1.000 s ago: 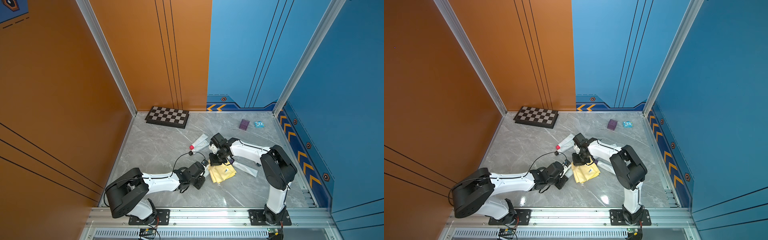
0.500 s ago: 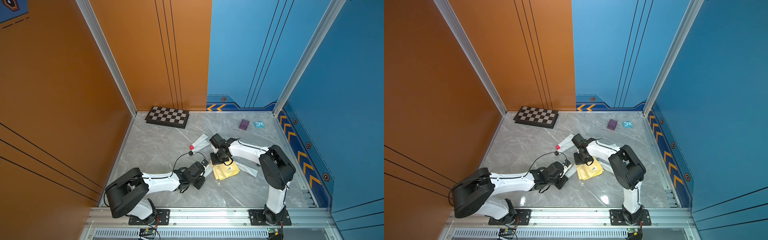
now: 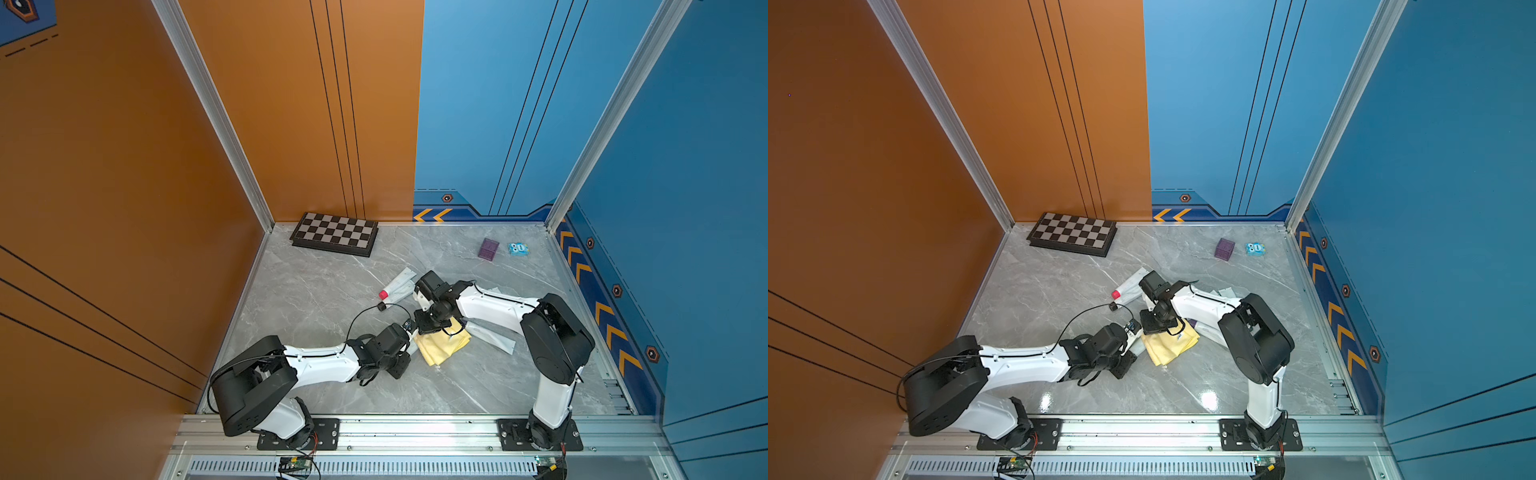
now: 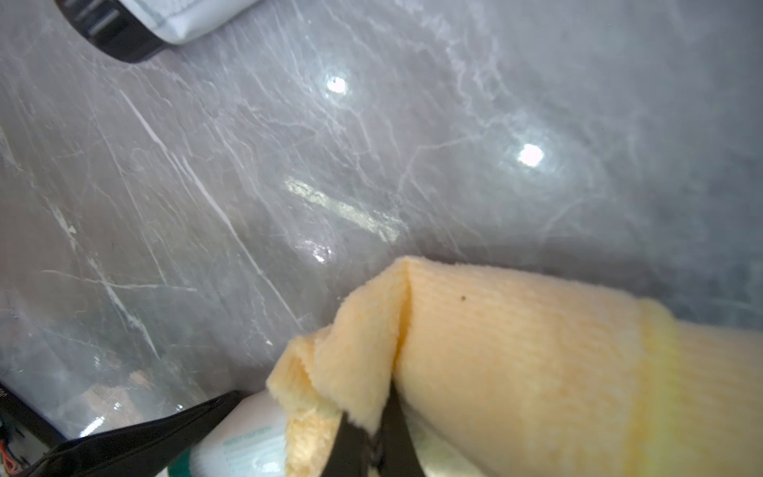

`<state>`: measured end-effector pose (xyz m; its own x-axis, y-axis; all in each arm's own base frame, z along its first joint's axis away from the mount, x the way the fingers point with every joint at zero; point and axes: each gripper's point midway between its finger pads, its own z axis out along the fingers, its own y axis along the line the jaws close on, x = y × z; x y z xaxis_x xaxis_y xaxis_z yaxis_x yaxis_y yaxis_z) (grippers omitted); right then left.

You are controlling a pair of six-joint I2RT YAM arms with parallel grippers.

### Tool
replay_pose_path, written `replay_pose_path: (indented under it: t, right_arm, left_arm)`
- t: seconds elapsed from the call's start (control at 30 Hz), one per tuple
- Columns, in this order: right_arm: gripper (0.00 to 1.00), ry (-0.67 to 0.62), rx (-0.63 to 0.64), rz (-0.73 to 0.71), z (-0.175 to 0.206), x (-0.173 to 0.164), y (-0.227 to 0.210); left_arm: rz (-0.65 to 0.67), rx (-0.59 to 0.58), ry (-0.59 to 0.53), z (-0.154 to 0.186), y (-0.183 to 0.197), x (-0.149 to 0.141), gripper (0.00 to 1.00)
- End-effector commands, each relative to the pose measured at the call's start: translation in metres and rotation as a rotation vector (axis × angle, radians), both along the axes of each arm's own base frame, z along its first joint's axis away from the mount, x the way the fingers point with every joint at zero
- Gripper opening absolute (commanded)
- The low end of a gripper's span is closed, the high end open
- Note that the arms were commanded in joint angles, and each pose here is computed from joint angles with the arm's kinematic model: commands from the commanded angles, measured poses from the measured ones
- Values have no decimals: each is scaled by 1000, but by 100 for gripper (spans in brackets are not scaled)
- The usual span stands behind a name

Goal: Wipe the surface of the toothpaste tube
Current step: Wipe the dirt from the toothpaste tube.

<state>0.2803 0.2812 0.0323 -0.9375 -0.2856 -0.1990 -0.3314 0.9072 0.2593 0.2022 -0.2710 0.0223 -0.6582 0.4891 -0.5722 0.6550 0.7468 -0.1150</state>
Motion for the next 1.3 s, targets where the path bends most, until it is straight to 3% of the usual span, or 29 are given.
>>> replay_pose_path:
  t: [0.0,0.13,0.43,0.6,0.7,0.97,1.27]
  right_arm:
    - [0,47,-348,-15,-33,-25,-77]
    - [0,34,-382,-12,-34,-24,-84]
    - [0,147,-9,23,-17,-41,-18]
    - [0,189,87,60,-4,-56,5]
    - [0,188,58,49,-9,-55,-2]
    - [0,55,-233,-72,-26,-3,-67]
    - [0,48,-120,-66,-9,9,-43]
  left_arm:
    - [-26,109,105,-30,20,-23,23]
    - [-26,109,104,-30,20,-23,24]
    - [-29,109,106,-30,20,-24,23]
    - [-29,110,109,-31,20,-24,23]
    - [-31,110,108,-31,19,-24,23]
    - [-34,110,108,-31,19,-25,23]
    - [-37,113,109,-32,18,-26,23]
